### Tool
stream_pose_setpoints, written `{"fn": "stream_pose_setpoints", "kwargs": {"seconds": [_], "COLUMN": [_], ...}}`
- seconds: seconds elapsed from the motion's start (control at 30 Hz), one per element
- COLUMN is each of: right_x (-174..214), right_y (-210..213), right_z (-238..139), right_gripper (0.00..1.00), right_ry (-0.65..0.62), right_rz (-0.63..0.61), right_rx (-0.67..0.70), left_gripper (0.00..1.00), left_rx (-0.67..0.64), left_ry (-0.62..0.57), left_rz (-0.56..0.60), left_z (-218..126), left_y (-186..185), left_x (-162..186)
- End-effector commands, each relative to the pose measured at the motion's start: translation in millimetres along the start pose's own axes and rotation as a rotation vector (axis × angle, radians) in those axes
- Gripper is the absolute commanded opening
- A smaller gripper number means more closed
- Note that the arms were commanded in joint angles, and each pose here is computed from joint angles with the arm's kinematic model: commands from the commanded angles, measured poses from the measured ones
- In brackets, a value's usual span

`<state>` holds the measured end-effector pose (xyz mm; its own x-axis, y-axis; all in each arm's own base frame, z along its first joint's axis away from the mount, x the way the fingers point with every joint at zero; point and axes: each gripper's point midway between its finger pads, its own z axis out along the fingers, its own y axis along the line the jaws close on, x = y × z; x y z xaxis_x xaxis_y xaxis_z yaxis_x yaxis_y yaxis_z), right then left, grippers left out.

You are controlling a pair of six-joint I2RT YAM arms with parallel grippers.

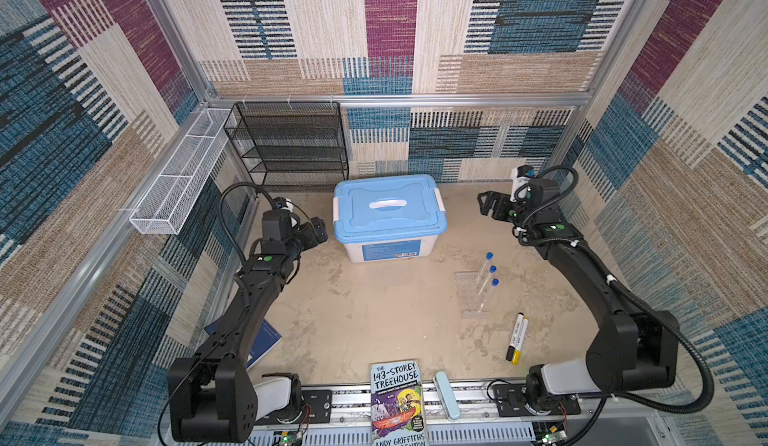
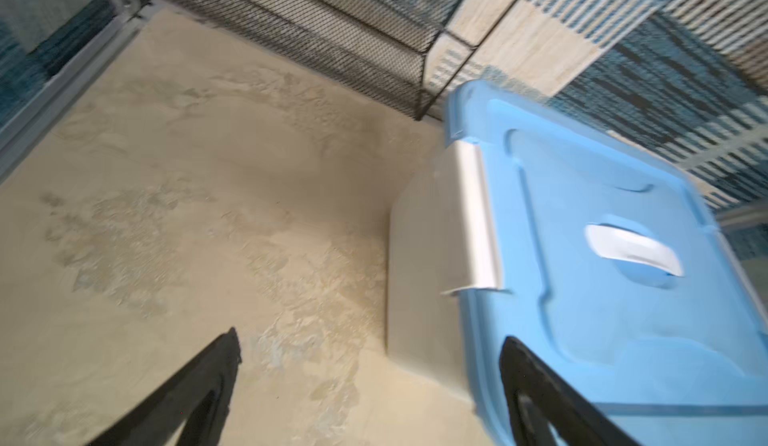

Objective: Organize the chemistry lab equipment

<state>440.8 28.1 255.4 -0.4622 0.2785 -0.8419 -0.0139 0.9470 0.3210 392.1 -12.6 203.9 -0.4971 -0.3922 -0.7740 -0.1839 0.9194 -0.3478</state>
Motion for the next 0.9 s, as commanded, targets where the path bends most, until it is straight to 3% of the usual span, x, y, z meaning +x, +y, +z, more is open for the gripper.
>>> {"fn": "stream_pose_setpoints", "kwargs": {"seconds": [0.0,0.17,0.33,0.57,0.73,0.87], "right_x": [-11.6,22.9,53.7,91.5,95.0,99.6], "right_y": [-31.0,-94.6,-121.4,-113.4,-88.2,-83.8], "right_z": [-12.1,-13.1,-11.6,-12.9,-18.1,-14.2], "right_gripper": [0.99,0.99,0.99,0.99,1.00,0.99], "right_ry": [-0.106,-0.164,-0.239,-0.320,-0.400,-0.406], "right_rz": [-0.022,0.065,-0.031,-0.096,-0.188,-0.202], "right_rx": [0.072,0.171,0.255,0.203,0.176,0.162], "left_gripper": [0.99,0.95,0.97,0.95,0.94,0.95], "left_rx": [-0.141,-0.338,-0.397,-0.233,-0.160,-0.064], "left_ry": [-0.141,-0.201,-0.123,-0.073,-0.200,-0.187], "left_rz": [-0.029,0.108,0.264,0.373,0.378,0.409], "left_z": [-0.2,10.7,36.2,61.5,56.5,67.1], "left_y": [31.8,75.8,88.6,71.9,66.9,59.5], "left_x": [-8.7,9.6,28.8,57.6,53.0,68.1]}}
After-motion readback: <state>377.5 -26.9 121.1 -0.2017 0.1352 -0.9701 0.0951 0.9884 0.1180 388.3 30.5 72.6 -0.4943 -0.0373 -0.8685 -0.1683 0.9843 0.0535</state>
